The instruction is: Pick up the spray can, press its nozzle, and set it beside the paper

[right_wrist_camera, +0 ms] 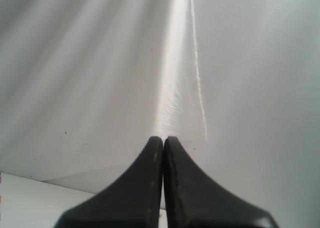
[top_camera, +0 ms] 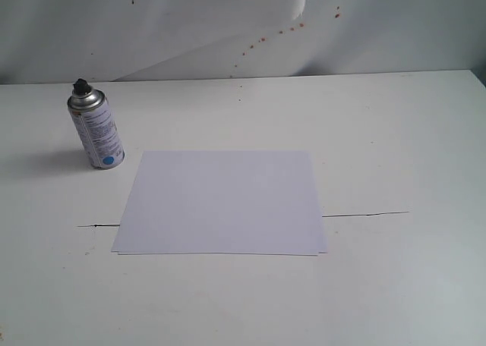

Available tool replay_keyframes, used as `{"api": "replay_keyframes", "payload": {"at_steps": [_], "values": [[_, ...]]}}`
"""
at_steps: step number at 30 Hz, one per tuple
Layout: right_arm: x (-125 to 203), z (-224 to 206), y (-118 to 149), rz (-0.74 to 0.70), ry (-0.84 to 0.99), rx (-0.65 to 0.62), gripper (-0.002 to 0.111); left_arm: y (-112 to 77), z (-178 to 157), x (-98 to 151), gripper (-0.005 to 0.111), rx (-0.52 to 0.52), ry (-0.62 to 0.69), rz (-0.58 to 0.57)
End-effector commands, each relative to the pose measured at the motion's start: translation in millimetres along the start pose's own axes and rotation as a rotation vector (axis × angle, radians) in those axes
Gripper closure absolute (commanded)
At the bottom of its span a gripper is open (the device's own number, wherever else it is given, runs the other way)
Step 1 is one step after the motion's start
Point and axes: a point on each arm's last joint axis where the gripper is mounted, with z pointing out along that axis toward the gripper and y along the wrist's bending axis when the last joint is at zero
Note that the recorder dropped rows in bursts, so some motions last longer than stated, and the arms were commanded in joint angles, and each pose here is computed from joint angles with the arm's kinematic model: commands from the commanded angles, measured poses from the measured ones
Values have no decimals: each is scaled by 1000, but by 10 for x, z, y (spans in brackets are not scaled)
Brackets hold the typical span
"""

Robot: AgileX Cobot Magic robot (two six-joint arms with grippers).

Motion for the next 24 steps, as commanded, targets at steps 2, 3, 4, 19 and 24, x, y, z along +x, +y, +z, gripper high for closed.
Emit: {"api": "replay_keyframes", "payload": {"at_steps": [2,3,4,19,24], "values": [[0,-11,17,16,-10,-39,108,1,3,13,107,-1,-1,-1],[0,-11,19,17,-10,-43,108,1,3,13,107,-1,-1,-1],[0,-11,20,18,-10,-45,108,1,3,13,107,-1,-1,-1],[0,-11,20,21,-10,-45,108,1,3,5,107,-1,-9,-2],[0,-11,20,28,-10,-45,108,1,3,5,107,-1,-9,-2]]}}
